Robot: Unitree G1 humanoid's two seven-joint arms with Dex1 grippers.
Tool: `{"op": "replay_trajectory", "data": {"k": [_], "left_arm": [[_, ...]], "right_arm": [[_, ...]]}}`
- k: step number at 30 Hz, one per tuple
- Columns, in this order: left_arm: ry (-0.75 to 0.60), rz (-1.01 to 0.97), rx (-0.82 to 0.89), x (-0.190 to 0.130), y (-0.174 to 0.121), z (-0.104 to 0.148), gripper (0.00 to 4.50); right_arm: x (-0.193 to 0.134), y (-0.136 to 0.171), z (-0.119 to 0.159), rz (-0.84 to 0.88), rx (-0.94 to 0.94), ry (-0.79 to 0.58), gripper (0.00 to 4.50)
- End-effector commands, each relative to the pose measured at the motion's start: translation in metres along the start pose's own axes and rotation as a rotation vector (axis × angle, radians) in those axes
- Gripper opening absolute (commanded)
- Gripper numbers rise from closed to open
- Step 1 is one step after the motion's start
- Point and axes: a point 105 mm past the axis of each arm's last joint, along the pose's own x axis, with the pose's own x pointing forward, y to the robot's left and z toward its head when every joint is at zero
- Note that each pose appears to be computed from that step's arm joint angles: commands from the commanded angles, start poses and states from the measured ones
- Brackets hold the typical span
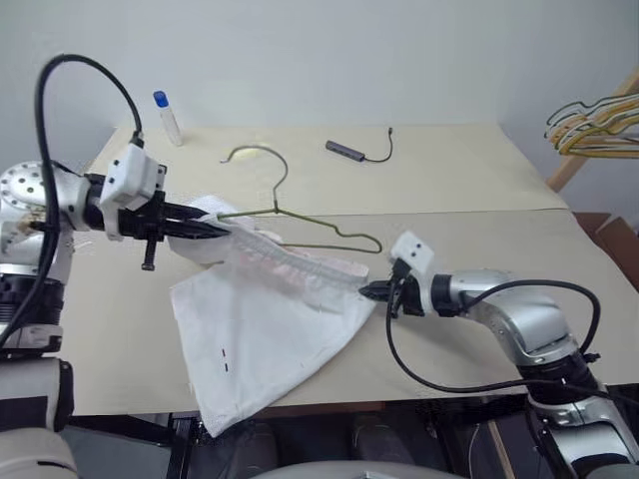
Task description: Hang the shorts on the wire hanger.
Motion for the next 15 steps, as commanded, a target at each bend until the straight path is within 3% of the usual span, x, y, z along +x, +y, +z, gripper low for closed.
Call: {"op": "replay_trajectory", "data": {"k": [1,9,15], "left_arm": [[0.030,0.009,0.025,-0.008,0.001,0.002,0.00],[0.100,0.010,0.020,-0.006,0.003,-0.013,0.00],[0.121,0.022,0.071,0.002,0.007,-0.014,0.00]], "right_arm": [[-0.016,-0.017,0.009,-0.063,-0.033,-0.027,0.04],[-0.027,-0.024,0.023,-0.100,-0.110,-0.053,0.04],[-0.039,-0.011,0.049,-0.073,-0.340,-0.066,0.04]]}}
